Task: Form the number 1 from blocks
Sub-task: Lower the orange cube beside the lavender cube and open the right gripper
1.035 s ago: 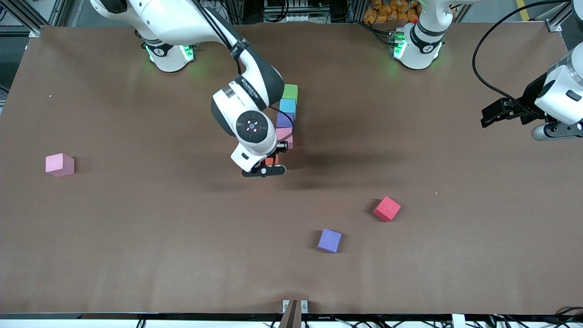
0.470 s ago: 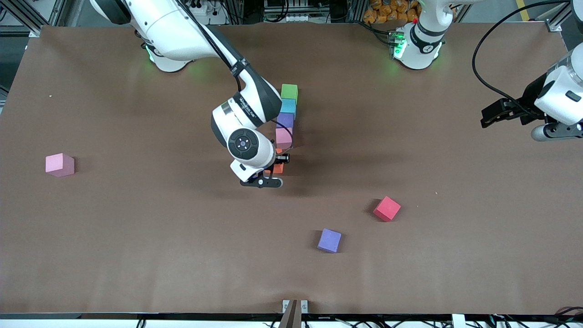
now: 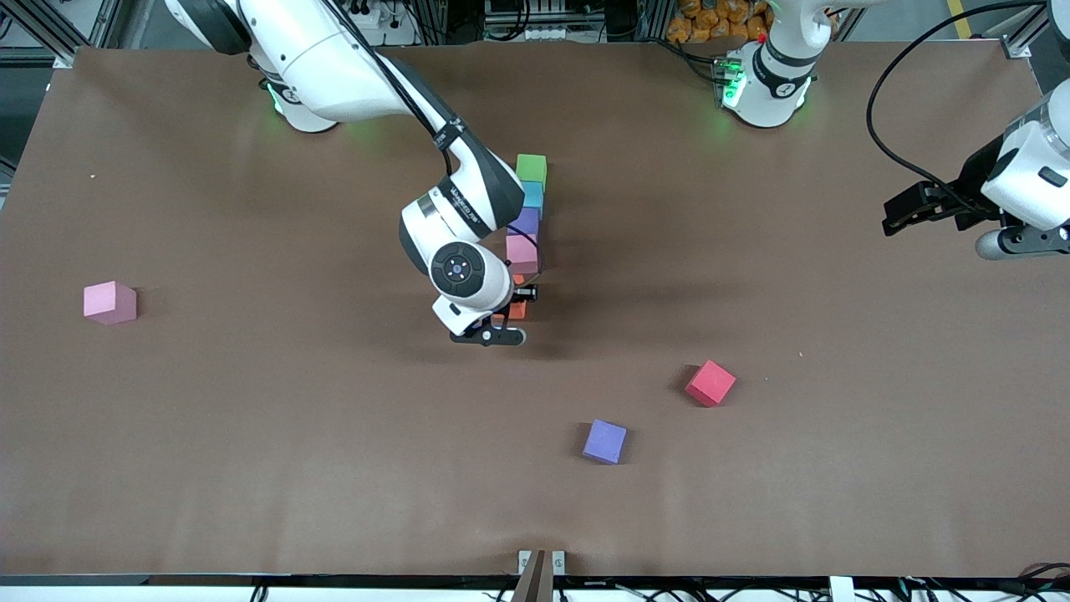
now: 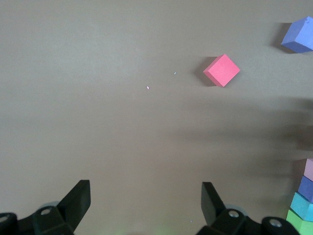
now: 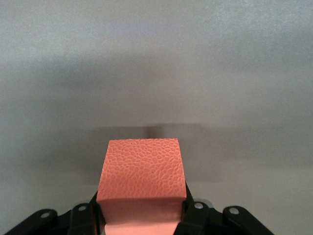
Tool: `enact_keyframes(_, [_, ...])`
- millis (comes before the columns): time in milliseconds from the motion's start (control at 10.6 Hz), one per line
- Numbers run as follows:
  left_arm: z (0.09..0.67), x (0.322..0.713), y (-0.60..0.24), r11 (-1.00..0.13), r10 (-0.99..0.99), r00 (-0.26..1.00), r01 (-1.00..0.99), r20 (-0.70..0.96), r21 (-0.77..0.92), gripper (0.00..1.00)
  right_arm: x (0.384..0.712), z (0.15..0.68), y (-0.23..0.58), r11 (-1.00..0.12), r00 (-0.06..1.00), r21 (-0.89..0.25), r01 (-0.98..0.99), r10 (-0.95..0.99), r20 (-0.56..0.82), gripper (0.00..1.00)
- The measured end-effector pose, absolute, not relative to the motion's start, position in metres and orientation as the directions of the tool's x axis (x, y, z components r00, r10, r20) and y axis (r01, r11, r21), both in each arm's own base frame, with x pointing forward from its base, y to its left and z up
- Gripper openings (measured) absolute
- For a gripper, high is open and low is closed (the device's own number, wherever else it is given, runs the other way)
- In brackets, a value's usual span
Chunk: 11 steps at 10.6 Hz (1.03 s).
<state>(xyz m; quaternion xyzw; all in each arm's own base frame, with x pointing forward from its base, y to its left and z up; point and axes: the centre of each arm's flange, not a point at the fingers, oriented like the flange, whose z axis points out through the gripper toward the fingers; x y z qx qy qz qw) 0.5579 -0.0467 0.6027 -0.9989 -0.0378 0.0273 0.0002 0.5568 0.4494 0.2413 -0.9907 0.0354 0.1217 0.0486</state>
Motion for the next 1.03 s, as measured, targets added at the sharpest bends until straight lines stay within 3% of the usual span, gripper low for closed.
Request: enact_keyframes(1035, [0.602,0.558,-0.046,-0.997,0.077,0.996,0.077,-0.055,-0.002,1.0,0.545,0.225,0.482,-0.998,0.961,-0.05,-0.041,-0.025,-0.277,0.58])
